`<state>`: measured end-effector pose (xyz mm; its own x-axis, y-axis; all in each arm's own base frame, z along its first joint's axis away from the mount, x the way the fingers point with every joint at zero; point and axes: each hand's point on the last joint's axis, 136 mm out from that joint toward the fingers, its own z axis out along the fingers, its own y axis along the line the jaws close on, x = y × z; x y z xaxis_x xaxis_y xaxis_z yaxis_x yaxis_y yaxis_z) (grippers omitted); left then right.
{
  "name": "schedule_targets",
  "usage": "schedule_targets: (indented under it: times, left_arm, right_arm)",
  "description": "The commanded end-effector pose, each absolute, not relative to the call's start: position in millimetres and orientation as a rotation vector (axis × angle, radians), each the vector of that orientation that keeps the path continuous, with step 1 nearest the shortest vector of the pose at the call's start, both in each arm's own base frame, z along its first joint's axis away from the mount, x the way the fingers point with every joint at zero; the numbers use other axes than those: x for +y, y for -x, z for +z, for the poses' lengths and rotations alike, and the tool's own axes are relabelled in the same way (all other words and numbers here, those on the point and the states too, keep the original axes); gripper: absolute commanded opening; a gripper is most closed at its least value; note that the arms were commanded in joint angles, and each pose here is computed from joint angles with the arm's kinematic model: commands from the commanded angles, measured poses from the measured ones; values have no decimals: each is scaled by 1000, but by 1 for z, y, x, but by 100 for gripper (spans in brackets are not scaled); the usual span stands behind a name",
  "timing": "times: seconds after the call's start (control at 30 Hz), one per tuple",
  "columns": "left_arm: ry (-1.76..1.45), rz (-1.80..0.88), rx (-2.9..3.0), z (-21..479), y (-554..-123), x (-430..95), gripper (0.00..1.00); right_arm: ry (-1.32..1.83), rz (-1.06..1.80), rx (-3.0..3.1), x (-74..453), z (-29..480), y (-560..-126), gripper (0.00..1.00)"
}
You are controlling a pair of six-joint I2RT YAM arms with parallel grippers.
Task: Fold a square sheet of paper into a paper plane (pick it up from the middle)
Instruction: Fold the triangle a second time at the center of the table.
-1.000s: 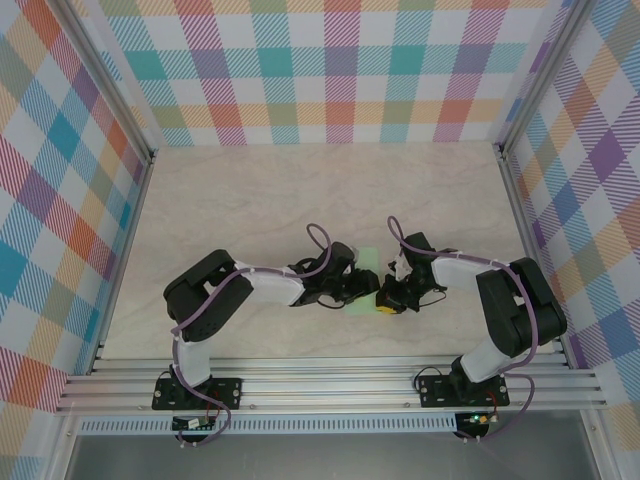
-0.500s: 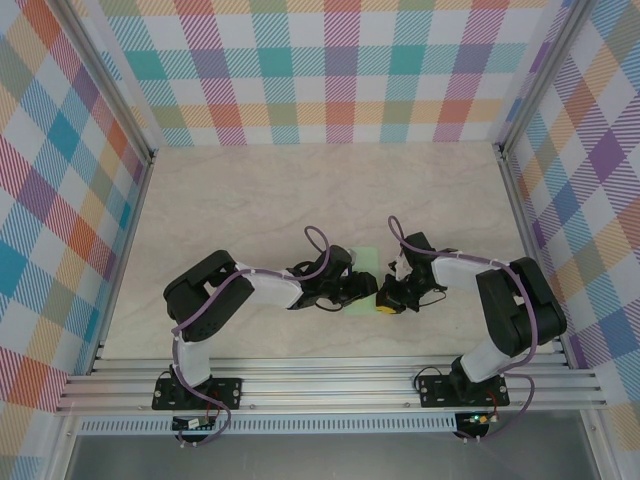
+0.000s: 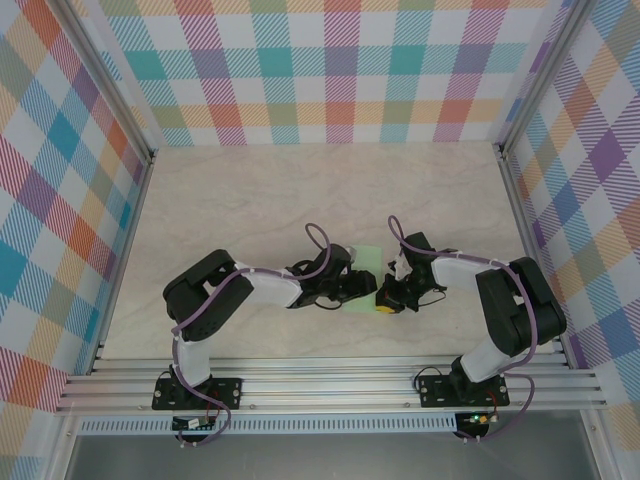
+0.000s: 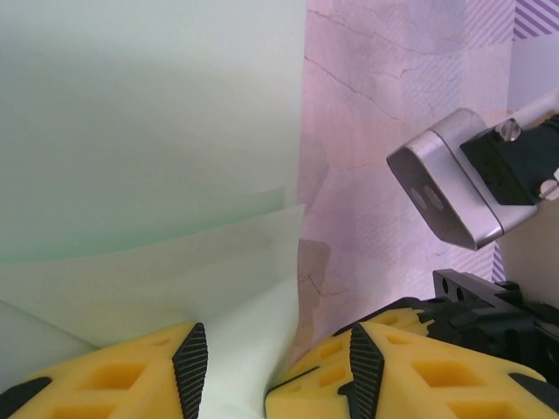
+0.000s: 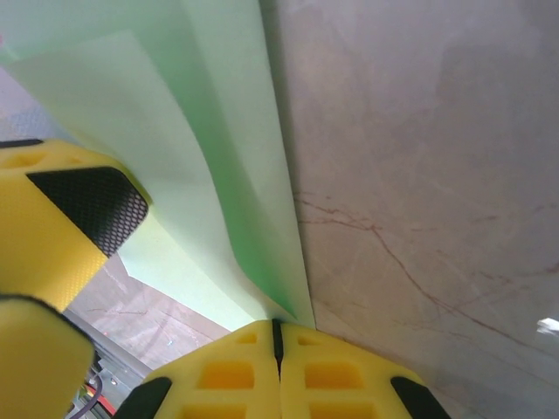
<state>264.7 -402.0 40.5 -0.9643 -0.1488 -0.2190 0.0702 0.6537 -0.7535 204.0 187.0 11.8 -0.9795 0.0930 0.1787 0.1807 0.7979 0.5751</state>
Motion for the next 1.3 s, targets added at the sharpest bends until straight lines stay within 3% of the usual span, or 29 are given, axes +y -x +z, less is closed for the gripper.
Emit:
schedule_targets:
  times: [0.0, 0.63, 0.87, 1.07, 1.27]
  left_arm:
    - [76, -1139, 2566, 43, -287, -389, 50]
    - [182, -1018, 2592, 36, -331, -351, 51]
    - [156, -1083, 2526, 74, -333, -350, 52]
    - [84, -1234, 2494, 103, -312, -373, 44]
    - [2, -1318, 2545, 88, -292, -401, 36]
  right_arm:
    - [271, -740, -2846, 168, -14, -187, 5]
    - [262, -749, -2851, 168, -12, -188, 4]
    - [228, -797, -2866, 174, -4, -196, 5]
    - [193, -878, -2881, 183, 7, -206, 7]
    - [167, -914, -2901, 187, 18, -214, 8]
